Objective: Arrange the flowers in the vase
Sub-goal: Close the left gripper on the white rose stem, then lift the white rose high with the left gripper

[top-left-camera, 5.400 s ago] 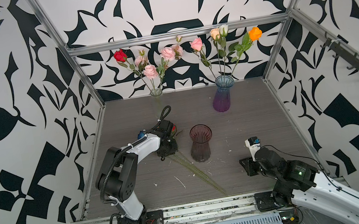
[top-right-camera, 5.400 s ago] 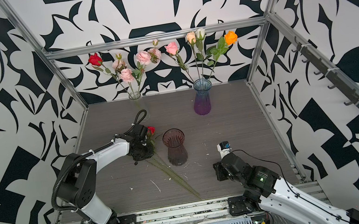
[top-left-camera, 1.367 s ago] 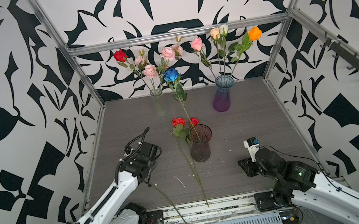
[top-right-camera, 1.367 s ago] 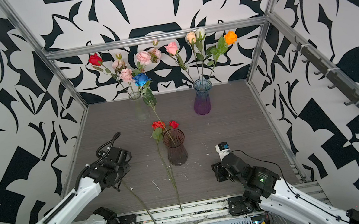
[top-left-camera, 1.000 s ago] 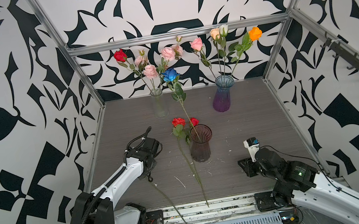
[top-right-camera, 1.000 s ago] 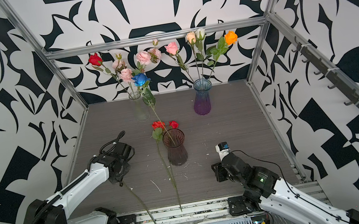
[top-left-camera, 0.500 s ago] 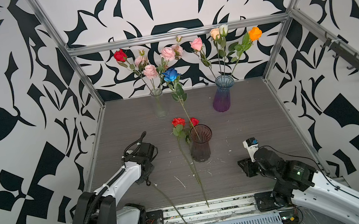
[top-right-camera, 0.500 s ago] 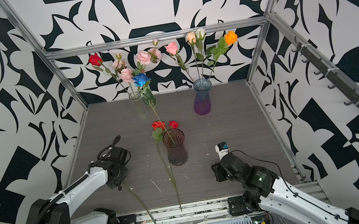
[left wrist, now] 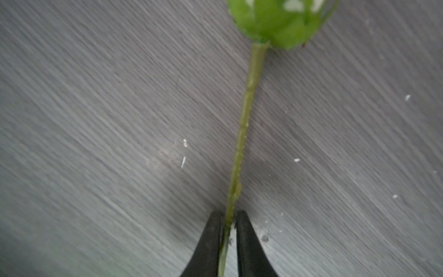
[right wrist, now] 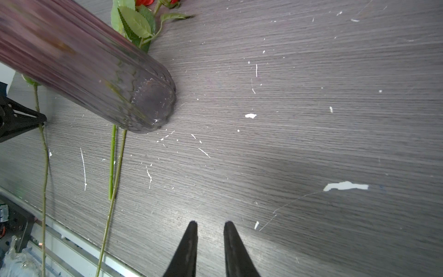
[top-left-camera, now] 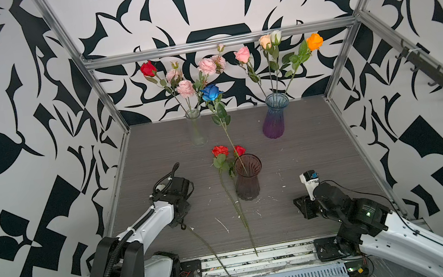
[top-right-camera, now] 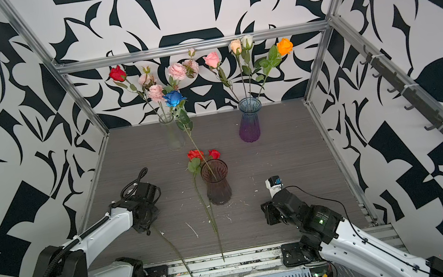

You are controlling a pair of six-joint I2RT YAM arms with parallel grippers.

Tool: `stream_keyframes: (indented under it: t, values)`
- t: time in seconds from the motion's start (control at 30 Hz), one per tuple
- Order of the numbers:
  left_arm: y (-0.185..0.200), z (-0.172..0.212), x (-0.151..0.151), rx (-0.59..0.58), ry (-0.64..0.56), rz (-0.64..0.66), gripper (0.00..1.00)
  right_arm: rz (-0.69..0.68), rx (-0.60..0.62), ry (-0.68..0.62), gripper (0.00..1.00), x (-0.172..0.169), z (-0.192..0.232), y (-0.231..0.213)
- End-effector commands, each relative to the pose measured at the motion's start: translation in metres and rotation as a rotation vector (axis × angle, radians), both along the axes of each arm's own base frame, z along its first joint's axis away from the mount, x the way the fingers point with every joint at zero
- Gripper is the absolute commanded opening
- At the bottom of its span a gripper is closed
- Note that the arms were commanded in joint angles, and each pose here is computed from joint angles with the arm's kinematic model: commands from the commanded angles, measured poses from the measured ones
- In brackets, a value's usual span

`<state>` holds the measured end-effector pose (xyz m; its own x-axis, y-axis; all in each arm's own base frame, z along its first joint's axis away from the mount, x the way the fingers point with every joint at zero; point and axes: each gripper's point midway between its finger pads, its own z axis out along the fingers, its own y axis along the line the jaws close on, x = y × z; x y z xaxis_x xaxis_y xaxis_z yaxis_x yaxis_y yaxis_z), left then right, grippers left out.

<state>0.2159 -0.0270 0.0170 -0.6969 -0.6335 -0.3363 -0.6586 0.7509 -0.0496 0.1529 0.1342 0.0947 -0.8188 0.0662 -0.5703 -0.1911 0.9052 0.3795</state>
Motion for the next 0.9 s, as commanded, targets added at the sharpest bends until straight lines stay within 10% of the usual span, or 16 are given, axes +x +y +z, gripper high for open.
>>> stream_keyframes:
  t: [0.0,0.43,0.87]
  values:
    - [0.004,-0.006,-0.007,0.006,0.026,0.012,0.14,0.005,0.001,-0.02,0.24,0.004,0.005,0.003]
    - [0.0,0.011,-0.001,-0.041,-0.042,0.034,0.08,0.004,0.0,-0.021,0.24,0.004,0.005,0.003]
    - [-0.021,0.119,0.036,-0.251,-0.446,0.044,0.05,0.003,-0.002,-0.021,0.24,0.004,0.004,0.002]
